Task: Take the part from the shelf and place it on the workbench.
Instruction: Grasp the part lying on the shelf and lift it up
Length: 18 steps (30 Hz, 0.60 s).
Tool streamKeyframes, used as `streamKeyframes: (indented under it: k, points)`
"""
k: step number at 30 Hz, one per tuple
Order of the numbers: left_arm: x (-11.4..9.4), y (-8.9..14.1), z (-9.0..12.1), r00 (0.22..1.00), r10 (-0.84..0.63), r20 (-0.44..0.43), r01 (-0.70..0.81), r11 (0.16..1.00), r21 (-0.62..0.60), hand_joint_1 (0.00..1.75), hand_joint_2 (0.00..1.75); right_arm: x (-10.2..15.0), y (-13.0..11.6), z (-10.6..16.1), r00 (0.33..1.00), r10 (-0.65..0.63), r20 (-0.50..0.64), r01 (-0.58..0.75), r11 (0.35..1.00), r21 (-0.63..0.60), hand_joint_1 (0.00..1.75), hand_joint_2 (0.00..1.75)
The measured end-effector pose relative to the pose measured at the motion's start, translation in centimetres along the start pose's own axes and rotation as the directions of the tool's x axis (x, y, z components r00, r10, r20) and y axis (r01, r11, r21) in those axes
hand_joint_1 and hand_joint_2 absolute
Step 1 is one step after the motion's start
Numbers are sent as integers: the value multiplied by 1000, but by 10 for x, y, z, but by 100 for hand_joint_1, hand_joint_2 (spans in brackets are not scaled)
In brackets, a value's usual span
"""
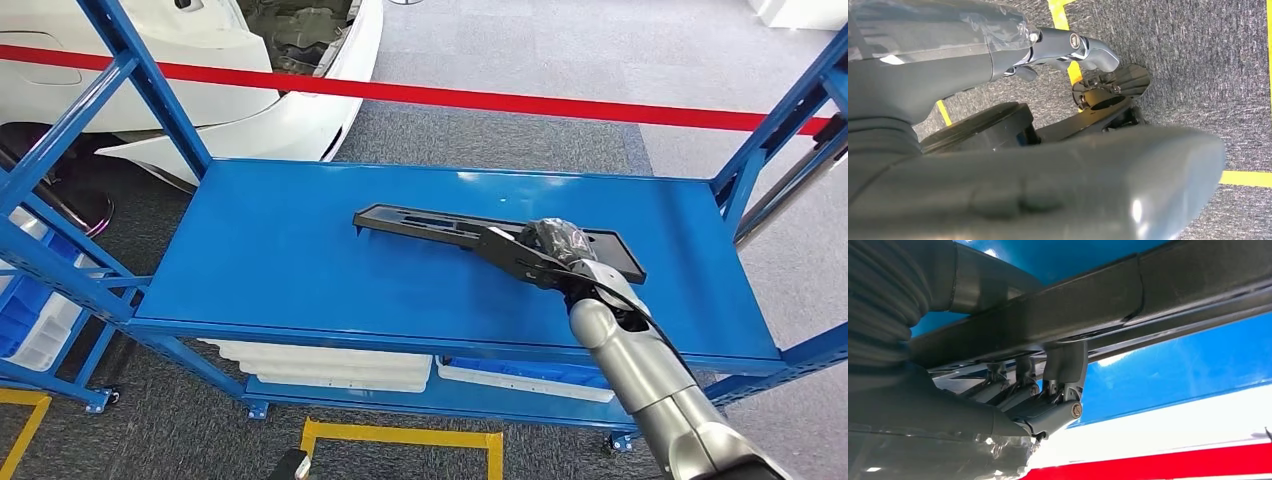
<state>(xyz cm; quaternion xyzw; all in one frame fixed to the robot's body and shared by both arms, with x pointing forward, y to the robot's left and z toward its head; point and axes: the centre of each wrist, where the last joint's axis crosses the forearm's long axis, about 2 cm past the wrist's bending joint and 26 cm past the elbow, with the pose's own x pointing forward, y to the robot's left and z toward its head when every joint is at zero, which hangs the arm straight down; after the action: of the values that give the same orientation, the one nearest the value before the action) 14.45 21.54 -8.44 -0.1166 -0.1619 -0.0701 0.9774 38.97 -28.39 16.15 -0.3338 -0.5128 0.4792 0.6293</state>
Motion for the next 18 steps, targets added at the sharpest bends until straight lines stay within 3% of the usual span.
streamKeyframes:
  k: [9, 14, 18]
  points:
    - [0, 0, 0, 1000, 4, 3, -4, 1000, 4, 0, 0, 1, -2, 0, 1000, 0, 7, 0, 1000, -9, 175, 175]
    - [-3, 0, 0, 999, 5, 37, -5, 1000, 5, 0, 0, 7, -23, 5, 1000, 8, 26, -6, 997, -78, 175, 175]
    - [-6, 1, 0, 998, 5, 60, -5, 1000, 1, 0, 175, 13, -66, 11, 997, 27, 67, -14, 983, -184, 175, 175]
